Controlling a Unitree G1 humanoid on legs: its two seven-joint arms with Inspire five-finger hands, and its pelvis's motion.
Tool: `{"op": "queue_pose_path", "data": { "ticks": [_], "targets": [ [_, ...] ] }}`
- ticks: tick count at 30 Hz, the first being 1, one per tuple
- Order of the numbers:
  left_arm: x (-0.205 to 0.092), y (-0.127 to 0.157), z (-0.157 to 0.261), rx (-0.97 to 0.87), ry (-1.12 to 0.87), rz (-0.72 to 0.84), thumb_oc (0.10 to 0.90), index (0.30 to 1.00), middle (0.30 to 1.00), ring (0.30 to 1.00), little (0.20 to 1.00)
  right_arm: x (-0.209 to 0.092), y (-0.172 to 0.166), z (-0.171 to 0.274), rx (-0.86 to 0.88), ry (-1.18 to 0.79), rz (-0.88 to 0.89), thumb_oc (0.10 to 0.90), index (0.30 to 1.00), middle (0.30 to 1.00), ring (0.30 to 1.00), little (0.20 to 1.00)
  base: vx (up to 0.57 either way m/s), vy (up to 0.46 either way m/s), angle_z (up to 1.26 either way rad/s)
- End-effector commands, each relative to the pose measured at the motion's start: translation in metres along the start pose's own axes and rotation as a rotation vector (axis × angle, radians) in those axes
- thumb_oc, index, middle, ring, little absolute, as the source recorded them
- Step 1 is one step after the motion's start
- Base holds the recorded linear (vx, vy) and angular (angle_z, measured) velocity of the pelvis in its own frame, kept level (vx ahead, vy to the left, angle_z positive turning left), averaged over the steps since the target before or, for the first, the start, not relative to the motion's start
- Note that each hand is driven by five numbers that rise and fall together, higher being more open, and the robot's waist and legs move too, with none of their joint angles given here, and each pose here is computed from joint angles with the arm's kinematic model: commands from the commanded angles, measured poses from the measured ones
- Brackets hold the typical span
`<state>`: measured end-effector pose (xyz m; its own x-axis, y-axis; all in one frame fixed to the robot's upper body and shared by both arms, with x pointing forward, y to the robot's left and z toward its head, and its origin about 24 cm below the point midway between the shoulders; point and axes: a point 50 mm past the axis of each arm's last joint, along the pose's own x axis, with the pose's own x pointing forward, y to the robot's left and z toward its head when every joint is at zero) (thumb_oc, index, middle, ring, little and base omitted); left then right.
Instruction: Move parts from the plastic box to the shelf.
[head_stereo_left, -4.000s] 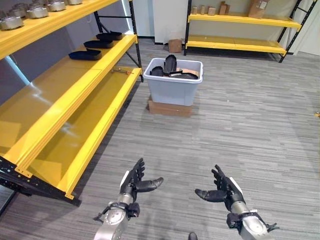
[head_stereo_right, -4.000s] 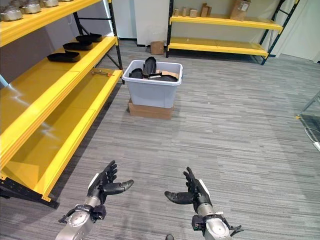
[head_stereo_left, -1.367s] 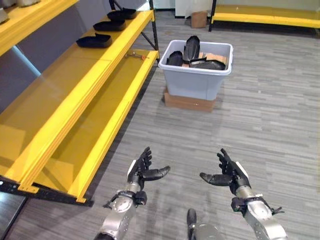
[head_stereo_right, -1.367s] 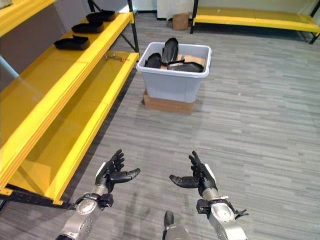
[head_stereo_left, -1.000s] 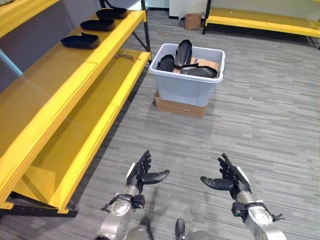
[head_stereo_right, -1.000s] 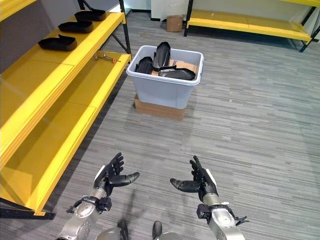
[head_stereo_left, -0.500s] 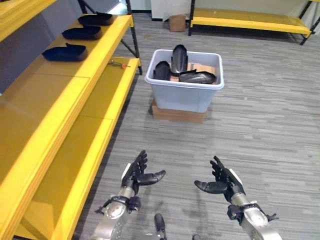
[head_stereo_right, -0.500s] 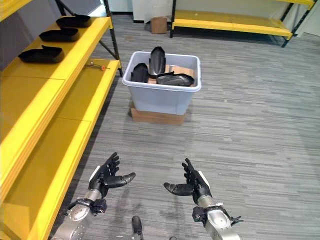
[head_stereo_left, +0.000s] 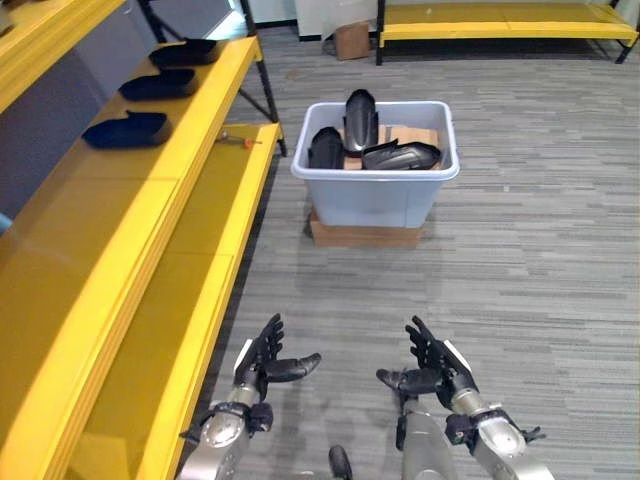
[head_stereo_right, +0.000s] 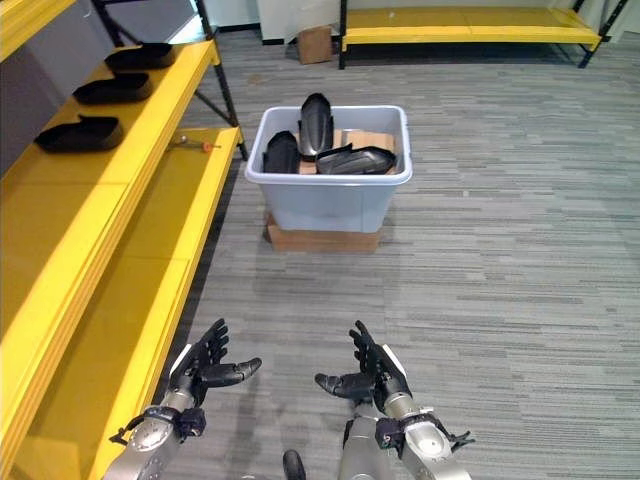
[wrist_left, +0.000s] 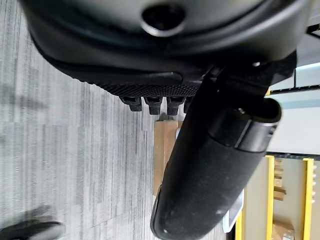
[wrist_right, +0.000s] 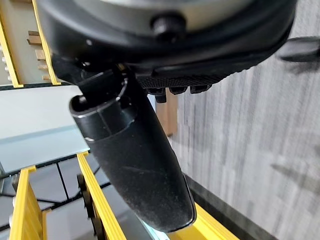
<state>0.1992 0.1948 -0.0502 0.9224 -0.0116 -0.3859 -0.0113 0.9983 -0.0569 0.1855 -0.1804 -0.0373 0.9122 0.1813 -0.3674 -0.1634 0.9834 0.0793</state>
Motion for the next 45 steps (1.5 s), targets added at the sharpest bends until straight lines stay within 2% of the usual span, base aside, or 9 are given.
{"op": "queue_pose_path", "data": {
  "ticks": [1, 12, 21, 36, 45],
  "targets": [
    [0.012, -0.012, 0.057, -0.017, -0.282, -0.061, 0.9, 1.0, 1.0, 1.0, 1.0, 0.014, -0.006, 0.062, -0.046, -0.28, 0.032, 0.9, 1.0, 1.0, 1.0, 1.0, 0.25, -0.331, 0.17],
    [0.013, -0.021, 0.056, -0.04, -0.267, -0.104, 0.9, 1.0, 1.0, 1.0, 1.0, 0.008, -0.024, 0.065, -0.06, -0.285, -0.027, 0.9, 1.0, 1.0, 1.0, 1.0, 0.22, -0.275, -0.01],
    [0.008, -0.012, 0.046, -0.035, -0.236, -0.065, 0.9, 1.0, 1.0, 1.0, 1.0, 0.005, -0.029, 0.054, -0.062, -0.244, -0.065, 0.9, 1.0, 1.0, 1.0, 1.0, 0.28, 0.061, -0.26],
    [0.005, 0.001, 0.05, 0.025, -0.242, -0.05, 0.9, 1.0, 1.0, 1.0, 1.0, 0.009, -0.012, 0.05, -0.04, -0.237, 0.001, 0.9, 1.0, 1.0, 1.0, 1.0, 0.33, 0.178, 0.01],
    [0.005, 0.003, 0.05, 0.033, -0.25, -0.044, 0.9, 1.0, 1.0, 1.0, 1.0, 0.011, -0.008, 0.056, -0.061, -0.252, 0.03, 0.9, 1.0, 1.0, 1.0, 1.0, 0.22, -0.086, 0.33]
  ]
}}
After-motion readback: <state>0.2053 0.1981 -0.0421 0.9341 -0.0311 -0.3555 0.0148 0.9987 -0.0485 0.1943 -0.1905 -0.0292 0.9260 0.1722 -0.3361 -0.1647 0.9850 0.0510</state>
